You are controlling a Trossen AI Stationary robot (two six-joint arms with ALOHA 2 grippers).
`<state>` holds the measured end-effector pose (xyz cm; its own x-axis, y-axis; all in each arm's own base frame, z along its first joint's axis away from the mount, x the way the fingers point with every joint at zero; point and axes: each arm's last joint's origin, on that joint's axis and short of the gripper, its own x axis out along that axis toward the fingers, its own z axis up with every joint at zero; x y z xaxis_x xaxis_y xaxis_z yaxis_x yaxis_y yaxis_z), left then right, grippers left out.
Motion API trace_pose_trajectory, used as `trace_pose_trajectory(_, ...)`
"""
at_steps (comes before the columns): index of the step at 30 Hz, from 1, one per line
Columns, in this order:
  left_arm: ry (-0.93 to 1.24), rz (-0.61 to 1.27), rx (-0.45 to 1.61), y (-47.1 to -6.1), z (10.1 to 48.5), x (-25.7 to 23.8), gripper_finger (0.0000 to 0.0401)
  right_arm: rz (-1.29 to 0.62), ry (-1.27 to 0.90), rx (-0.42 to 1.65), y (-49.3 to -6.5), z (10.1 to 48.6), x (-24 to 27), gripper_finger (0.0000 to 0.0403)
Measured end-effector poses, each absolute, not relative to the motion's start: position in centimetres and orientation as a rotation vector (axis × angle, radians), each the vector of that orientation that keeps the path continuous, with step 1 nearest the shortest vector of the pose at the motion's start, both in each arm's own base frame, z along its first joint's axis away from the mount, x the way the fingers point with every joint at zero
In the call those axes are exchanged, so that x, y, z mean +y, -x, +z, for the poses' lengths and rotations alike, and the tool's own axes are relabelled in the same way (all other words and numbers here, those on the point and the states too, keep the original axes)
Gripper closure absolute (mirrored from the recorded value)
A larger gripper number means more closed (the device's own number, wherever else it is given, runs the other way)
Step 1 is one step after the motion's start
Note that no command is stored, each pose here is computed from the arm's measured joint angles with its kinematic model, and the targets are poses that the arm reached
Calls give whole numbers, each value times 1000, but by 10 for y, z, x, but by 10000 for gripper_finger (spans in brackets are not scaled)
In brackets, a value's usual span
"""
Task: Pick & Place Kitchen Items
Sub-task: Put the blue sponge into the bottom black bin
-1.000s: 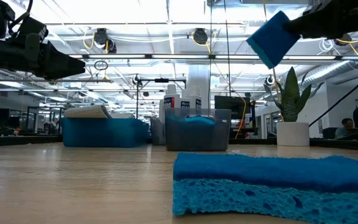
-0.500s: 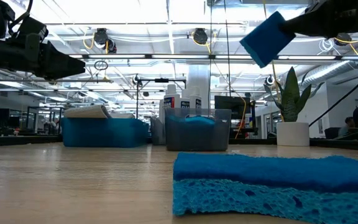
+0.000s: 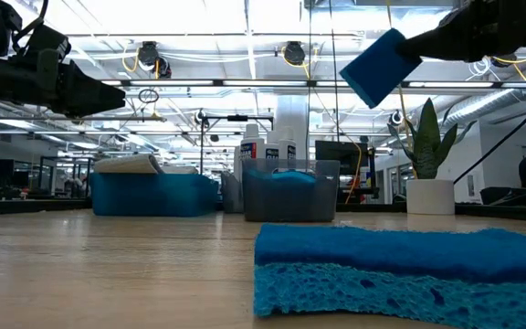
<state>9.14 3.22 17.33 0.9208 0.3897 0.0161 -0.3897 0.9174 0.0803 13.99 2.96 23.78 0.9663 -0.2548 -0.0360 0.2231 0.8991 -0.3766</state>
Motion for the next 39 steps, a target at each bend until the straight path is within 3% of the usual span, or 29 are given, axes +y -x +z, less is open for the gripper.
trace_pose_trajectory(39, -82, 401, 0, -91, 173, 32, 118, -268, 388, 109, -162, 229, 32, 403)
